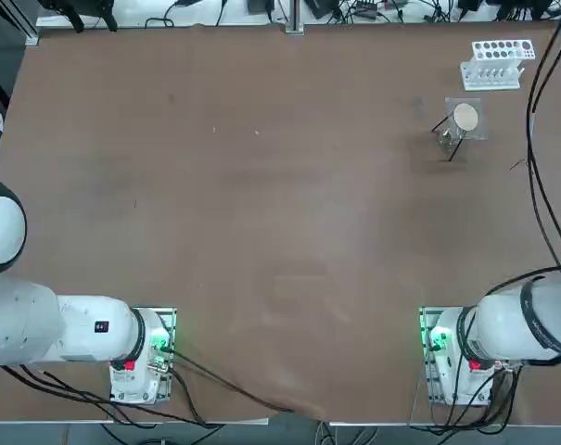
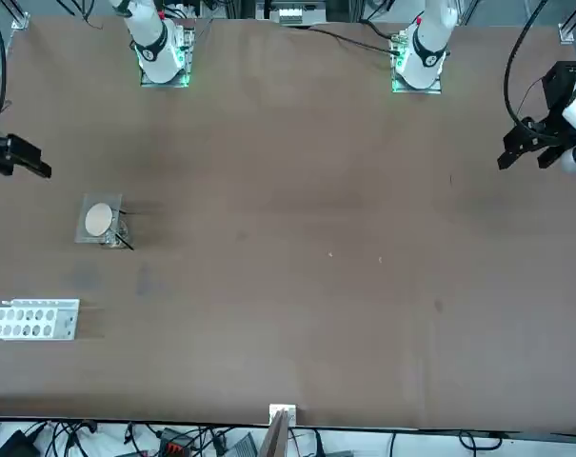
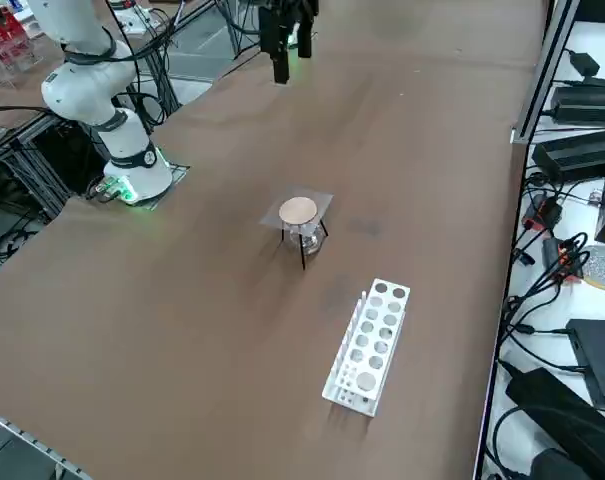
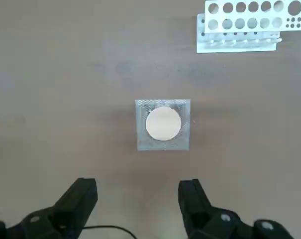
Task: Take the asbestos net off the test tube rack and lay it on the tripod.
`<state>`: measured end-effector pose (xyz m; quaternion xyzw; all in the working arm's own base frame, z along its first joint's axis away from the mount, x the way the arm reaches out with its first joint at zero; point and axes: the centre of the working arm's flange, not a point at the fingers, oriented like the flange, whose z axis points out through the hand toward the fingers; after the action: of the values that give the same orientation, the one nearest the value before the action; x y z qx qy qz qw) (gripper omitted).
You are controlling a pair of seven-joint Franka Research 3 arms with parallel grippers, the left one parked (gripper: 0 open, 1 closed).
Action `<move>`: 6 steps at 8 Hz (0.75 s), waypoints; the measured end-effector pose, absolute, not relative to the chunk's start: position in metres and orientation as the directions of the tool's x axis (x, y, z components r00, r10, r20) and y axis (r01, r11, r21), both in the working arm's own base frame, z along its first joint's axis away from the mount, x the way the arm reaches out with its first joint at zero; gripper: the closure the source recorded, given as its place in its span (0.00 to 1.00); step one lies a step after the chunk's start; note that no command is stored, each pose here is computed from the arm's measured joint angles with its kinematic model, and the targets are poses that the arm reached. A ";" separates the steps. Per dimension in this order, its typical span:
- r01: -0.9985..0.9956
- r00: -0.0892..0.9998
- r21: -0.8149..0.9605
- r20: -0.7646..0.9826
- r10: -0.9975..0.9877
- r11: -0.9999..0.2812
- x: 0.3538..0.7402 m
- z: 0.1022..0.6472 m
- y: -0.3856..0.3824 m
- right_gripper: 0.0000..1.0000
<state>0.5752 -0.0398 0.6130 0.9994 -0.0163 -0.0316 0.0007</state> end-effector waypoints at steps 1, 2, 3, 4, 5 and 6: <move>-0.033 0.999 0.001 -0.043 -0.033 -0.999 0.565 0.615 -0.040 0.00; -0.029 0.999 0.006 -0.029 -0.029 -1.000 0.555 0.613 -0.039 0.00; -0.021 0.999 0.015 -0.028 -0.022 -1.000 0.544 0.609 -0.036 0.00; -0.008 1.000 0.023 -0.028 -0.009 -1.000 0.536 0.607 -0.030 0.00; 0.002 1.000 0.025 -0.025 0.001 -1.000 0.532 0.607 -0.024 0.00; 0.007 1.000 0.025 -0.020 0.007 -1.000 0.530 0.610 -0.021 0.00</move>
<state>0.5297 -0.0212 0.6098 0.9999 0.0035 -0.0098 0.0126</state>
